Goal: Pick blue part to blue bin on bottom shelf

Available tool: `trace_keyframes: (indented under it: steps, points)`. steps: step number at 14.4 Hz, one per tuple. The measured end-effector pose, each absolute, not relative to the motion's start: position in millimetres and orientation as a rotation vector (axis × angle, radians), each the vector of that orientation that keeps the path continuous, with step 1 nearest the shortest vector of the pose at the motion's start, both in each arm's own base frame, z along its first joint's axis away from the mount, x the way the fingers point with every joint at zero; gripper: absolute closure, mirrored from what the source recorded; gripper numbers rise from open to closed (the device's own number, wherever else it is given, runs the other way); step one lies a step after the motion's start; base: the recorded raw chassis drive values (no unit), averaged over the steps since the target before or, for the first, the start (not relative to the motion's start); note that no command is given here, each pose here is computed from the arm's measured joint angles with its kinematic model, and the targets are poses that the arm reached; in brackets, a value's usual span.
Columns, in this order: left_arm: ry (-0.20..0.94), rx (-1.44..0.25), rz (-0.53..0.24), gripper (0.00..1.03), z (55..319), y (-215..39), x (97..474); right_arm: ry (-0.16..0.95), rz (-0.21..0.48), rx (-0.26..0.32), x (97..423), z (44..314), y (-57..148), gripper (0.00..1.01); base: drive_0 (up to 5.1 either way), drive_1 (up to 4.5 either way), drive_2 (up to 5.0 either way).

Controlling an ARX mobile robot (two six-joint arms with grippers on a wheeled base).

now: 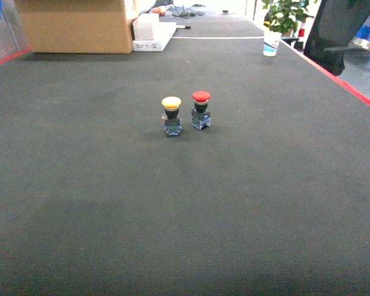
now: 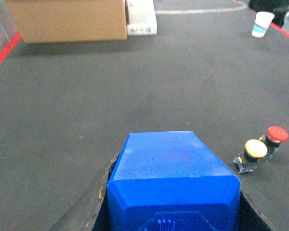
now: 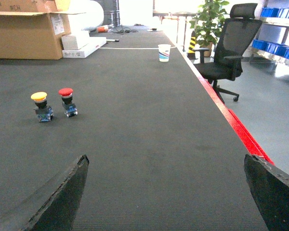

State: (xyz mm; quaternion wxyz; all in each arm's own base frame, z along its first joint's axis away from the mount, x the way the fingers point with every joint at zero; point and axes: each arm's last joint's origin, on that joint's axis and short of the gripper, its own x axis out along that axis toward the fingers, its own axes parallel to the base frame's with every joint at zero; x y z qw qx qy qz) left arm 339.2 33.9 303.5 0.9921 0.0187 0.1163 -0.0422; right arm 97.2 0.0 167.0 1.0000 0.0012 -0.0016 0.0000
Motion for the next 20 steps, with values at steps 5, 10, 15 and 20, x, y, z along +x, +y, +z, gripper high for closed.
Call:
trace_keyframes:
  steps: [5, 10, 15, 20]
  points:
    - [0.086, 0.02, 0.021, 0.58, 256.5, 40.5, 232.2, -0.003, 0.0, 0.002, 97.2, 167.0, 0.0, 0.03, 0.0, 0.0, 0.0]
    - [0.004, 0.013, 0.016, 0.58, 265.5, 25.9, 175.7, -0.004, 0.0, 0.002, 97.2, 167.1, 0.0, 0.03, 0.0, 0.0, 0.0]
    - [0.017, -0.016, 0.013, 0.58, 259.0, 22.8, 164.6, -0.003, 0.0, 0.002, 97.2, 167.0, 0.0, 0.03, 0.0, 0.0, 0.0]
    - [-0.005, -0.018, -0.002, 0.58, 261.1, 19.2, 161.4, -0.004, 0.0, 0.002, 97.2, 167.1, 0.0, 0.03, 0.0, 0.0, 0.0]
